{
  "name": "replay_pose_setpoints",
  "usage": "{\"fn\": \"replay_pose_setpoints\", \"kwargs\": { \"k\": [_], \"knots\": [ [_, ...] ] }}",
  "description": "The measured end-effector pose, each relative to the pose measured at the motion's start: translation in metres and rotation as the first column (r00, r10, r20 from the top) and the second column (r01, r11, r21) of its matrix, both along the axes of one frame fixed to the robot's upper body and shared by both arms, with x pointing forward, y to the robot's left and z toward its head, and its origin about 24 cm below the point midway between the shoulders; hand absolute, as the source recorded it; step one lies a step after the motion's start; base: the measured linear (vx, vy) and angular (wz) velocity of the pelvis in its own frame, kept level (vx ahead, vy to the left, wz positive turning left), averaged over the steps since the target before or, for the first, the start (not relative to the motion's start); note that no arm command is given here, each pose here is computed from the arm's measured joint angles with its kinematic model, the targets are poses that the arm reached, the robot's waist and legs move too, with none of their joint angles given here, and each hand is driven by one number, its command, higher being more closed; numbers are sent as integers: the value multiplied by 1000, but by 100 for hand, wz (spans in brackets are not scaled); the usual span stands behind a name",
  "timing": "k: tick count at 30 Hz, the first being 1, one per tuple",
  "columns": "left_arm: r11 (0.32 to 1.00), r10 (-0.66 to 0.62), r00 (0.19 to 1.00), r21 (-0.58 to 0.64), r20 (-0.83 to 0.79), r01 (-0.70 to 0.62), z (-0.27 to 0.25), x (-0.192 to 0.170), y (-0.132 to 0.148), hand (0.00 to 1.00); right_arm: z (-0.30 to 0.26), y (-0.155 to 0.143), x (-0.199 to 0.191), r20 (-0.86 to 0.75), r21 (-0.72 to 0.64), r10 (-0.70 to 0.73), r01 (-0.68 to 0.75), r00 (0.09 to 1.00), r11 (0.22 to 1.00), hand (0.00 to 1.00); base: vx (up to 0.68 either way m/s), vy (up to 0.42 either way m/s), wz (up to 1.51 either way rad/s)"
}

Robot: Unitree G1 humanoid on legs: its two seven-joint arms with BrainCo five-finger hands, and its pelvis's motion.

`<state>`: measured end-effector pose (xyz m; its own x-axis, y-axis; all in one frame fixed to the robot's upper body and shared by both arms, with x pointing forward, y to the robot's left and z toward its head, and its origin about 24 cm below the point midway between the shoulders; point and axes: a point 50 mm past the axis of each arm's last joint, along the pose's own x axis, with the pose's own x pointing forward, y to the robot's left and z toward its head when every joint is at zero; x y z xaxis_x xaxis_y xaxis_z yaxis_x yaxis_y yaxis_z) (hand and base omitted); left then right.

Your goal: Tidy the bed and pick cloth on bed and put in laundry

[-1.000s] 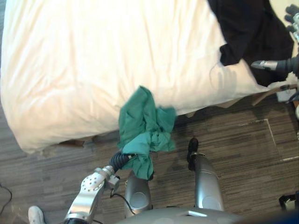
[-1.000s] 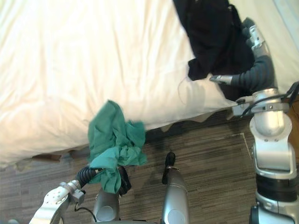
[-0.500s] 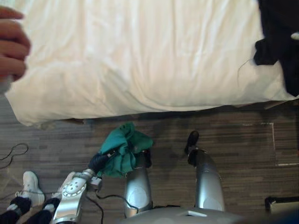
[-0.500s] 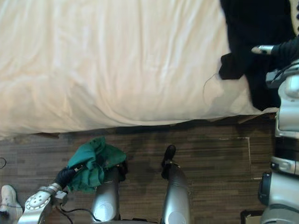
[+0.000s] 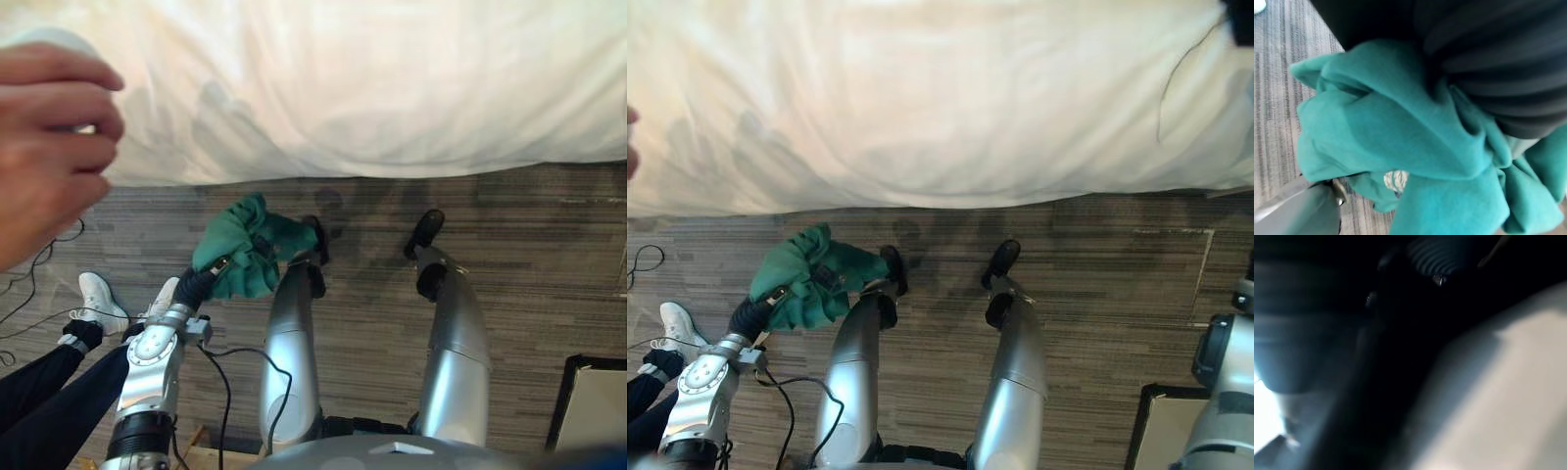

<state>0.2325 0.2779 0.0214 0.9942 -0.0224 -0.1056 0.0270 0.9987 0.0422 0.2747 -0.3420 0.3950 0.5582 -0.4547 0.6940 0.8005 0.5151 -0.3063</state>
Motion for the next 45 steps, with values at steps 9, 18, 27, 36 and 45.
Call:
{"fn": "replay_pose_setpoints", "kwargs": {
  "k": [9,18,27,36,45],
  "knots": [
    [1000,-9,1000,-22,-11,9,-3,0,0,100,13,-10,-2,13,13,18,-18,1000,1000,100,23,-4,-7],
    [986,69,996,-146,-60,-77,-26,5,-26,100,-28,31,36,-161,51,385,-382,909,923,100,57,-20,-19],
    [904,145,988,-399,-59,-157,-17,34,-90,100,-246,113,11,111,601,804,-684,585,414,100,44,0,-24],
    [877,79,949,-431,-304,-211,-65,1,-132,100,-367,157,-43,184,863,799,-484,572,148,100,83,44,-12],
    [865,-7,909,-459,-417,-204,-95,-42,-139,100,-432,172,-80,222,958,817,-274,532,-82,100,56,90,3]
  ]
}}
